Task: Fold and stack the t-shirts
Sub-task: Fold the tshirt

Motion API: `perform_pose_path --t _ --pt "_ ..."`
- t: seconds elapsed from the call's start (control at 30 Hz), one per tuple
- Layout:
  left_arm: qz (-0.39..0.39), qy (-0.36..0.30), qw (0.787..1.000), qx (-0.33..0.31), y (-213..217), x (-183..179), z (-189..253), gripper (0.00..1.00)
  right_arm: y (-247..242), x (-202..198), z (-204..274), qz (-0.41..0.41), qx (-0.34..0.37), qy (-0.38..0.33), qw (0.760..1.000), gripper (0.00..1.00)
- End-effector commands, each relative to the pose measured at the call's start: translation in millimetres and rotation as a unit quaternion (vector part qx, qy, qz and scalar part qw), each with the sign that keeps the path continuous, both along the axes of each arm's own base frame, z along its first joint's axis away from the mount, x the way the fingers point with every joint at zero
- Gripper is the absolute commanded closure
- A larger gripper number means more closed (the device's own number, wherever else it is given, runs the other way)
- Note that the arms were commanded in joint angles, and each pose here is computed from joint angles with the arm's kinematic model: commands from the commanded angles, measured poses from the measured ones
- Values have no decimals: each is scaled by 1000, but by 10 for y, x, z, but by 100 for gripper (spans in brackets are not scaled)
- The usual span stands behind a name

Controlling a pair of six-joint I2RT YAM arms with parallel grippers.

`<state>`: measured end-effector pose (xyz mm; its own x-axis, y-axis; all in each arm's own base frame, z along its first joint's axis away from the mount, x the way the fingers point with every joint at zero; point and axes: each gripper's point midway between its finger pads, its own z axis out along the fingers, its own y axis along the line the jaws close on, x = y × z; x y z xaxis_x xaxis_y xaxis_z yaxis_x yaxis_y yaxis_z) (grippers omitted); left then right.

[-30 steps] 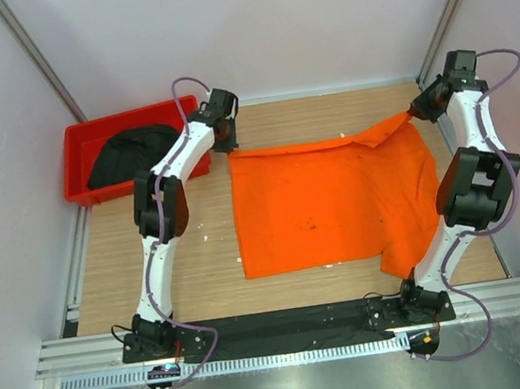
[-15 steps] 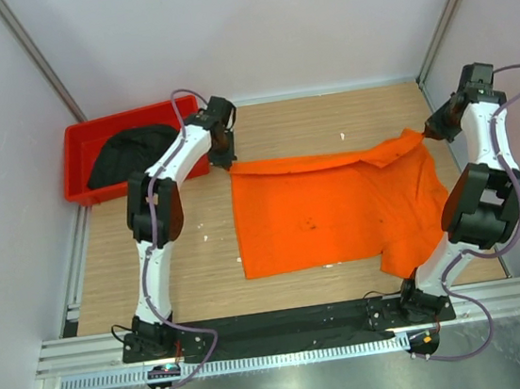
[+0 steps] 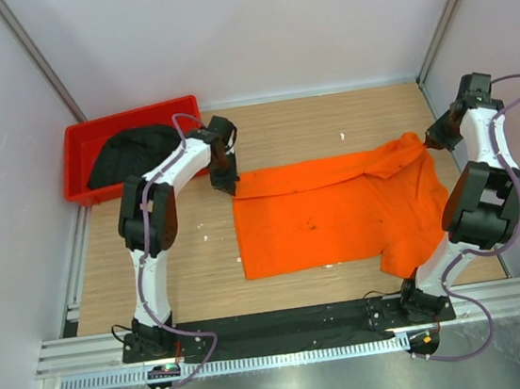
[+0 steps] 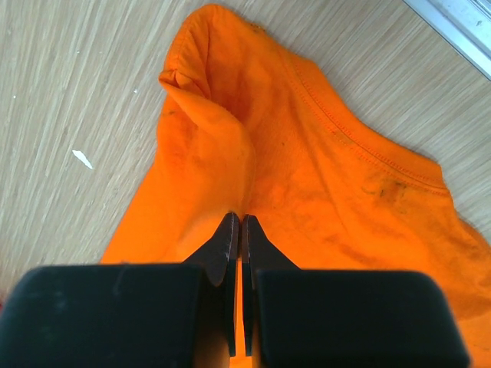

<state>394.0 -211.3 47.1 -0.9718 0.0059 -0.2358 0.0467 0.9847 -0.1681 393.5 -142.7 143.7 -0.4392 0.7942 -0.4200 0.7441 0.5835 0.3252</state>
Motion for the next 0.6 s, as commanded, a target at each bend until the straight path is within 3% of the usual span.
perform_pose_path --t 0.0,0.57 --pt "-2 -13 999 -32 -139 -32 178 100 -101 47 5 -2 -21 -10 1000 99" --pt "0 0 1000 -26 -147 -64 45 100 -173 119 -254 -2 -27 0 1000 99"
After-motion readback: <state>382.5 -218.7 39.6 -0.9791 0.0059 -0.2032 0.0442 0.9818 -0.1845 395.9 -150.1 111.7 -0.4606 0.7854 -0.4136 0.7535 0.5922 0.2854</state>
